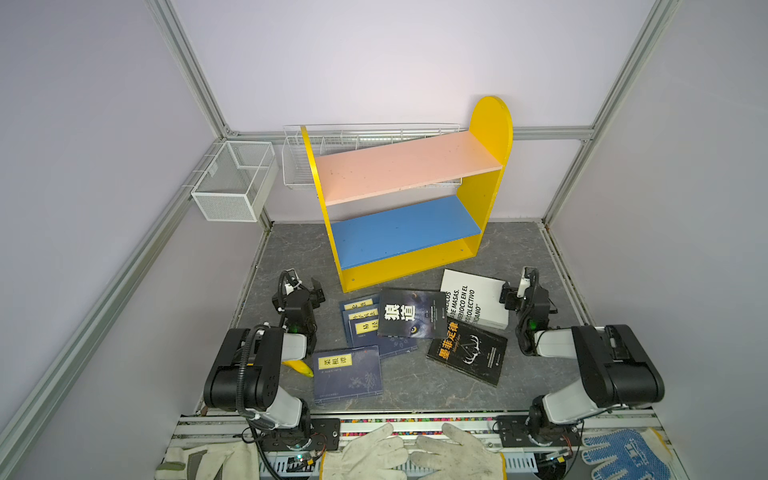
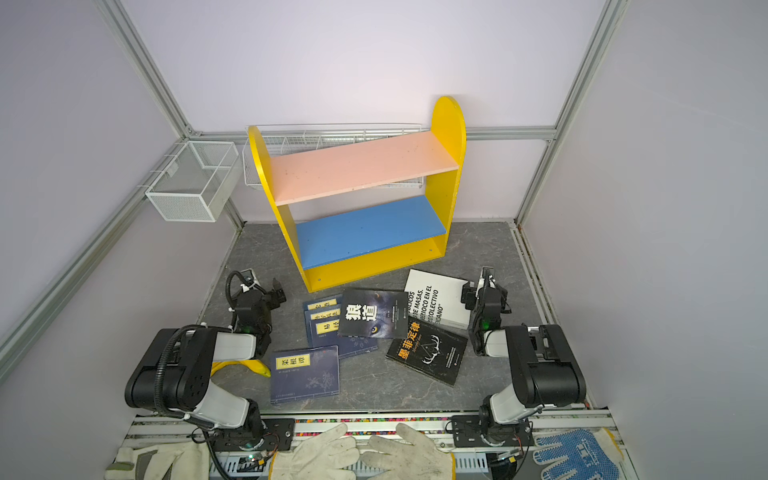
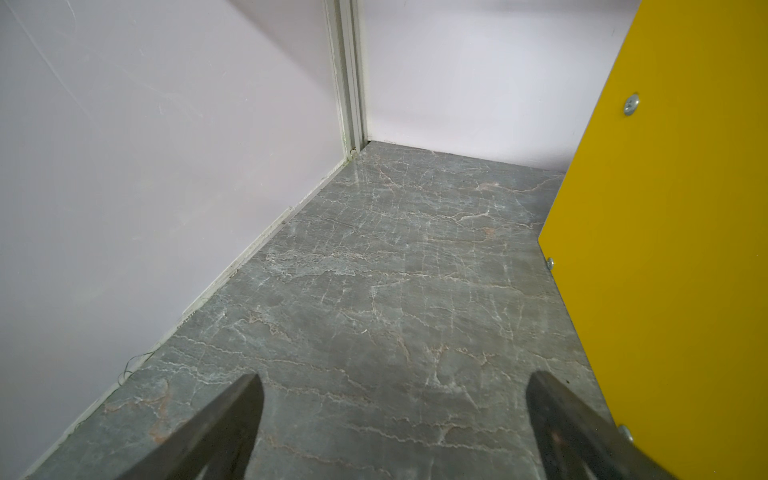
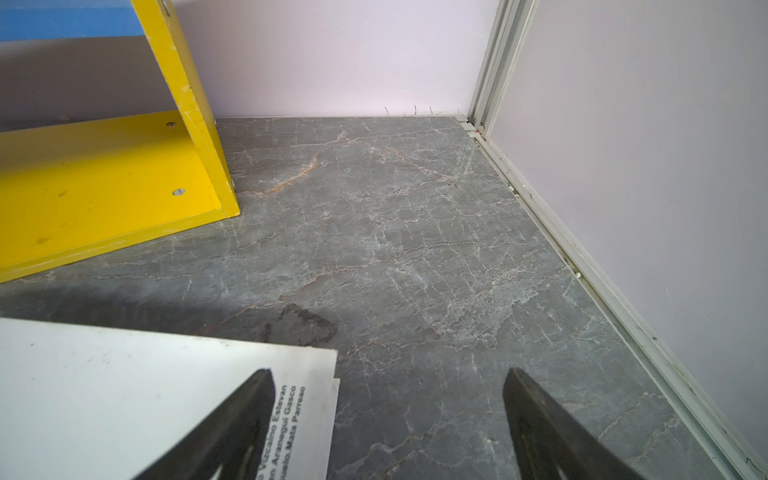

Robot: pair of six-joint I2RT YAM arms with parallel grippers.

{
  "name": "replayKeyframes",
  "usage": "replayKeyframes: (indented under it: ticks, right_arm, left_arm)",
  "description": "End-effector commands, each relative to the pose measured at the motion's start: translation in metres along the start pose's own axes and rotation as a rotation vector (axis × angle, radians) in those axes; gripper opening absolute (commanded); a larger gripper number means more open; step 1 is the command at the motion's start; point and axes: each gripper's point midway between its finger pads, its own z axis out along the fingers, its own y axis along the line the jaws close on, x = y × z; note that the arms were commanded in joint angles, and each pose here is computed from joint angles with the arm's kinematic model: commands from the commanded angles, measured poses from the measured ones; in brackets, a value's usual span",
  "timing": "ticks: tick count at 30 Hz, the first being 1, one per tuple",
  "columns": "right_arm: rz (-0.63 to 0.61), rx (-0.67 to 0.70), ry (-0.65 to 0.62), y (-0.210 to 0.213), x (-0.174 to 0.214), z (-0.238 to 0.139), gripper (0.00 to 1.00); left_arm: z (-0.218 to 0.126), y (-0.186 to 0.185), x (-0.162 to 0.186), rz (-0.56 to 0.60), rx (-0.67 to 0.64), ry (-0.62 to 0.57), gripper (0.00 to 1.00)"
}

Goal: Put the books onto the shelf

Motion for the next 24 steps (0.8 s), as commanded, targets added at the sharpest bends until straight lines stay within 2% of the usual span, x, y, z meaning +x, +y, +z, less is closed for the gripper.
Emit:
replayKeyframes:
  ticks: [1,24]
  right_arm:
    - [-0.018,0.012,-0.009,-0.003,-0.0012,-0.0009,0.89]
    - [-0.017,0.018,-0.015,-0.0038,-0.0024,-0.0015,0.89]
  left_arm:
    - [0.0038,-0.0039,-0.0071,0.004,0.003,-0.02,0.99]
    - [0.0037,-0.0037,-0.0077,0.004,0.002,-0.021,0.99]
